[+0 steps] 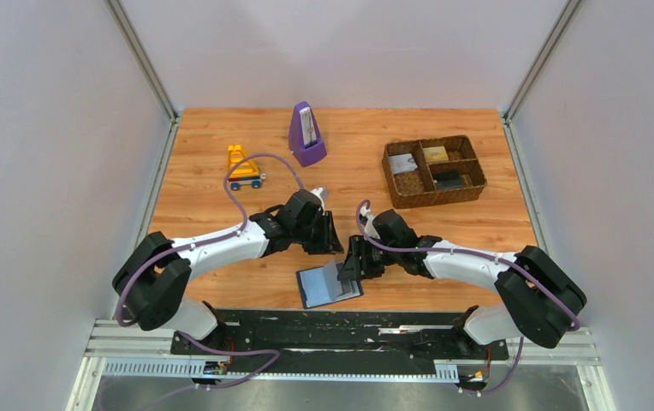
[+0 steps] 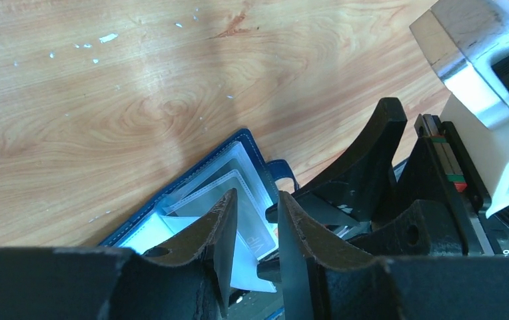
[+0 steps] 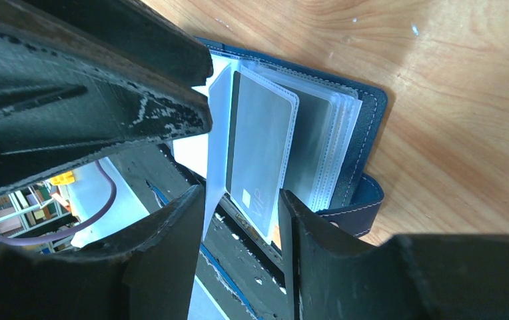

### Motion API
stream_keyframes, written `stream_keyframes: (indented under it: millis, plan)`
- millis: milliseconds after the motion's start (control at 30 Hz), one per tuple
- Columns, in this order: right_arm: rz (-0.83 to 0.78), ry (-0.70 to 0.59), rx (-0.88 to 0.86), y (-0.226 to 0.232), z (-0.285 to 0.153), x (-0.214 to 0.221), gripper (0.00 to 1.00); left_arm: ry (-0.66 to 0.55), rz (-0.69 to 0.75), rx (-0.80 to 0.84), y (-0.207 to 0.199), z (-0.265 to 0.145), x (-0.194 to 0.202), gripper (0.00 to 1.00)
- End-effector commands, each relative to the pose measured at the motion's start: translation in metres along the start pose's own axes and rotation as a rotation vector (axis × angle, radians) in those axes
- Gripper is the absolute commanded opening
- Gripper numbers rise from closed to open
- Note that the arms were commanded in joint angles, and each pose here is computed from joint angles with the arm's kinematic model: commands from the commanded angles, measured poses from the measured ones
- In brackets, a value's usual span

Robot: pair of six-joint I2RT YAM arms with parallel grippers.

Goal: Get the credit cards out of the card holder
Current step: Remove the credit card from the card holder.

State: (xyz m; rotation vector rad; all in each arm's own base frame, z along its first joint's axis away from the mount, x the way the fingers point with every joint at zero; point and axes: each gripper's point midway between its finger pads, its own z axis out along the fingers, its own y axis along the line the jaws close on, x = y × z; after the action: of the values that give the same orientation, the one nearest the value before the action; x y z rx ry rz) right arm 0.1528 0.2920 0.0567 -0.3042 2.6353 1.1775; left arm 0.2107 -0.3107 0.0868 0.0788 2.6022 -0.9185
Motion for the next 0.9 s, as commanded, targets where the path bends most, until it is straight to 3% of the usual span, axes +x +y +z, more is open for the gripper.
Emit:
stream_keyframes:
  millis: [0,400,867]
  plan:
    - [-0.047,-0.06,-0.06,0.02,-0.004,-0.017,0.45,0.006,-0.017,0.07,-0.019,0.001,-0.007,0.37]
    - [-0.05,-0.071,-0.055,0.021,-0.006,-0.019,0.46,0.141,0.009,0.017,-0.001,0.0,0.022,0.35]
    - [-0.046,-0.086,-0.025,0.027,-0.023,-0.021,0.48,0.147,0.022,-0.054,0.024,-0.018,0.039,0.35]
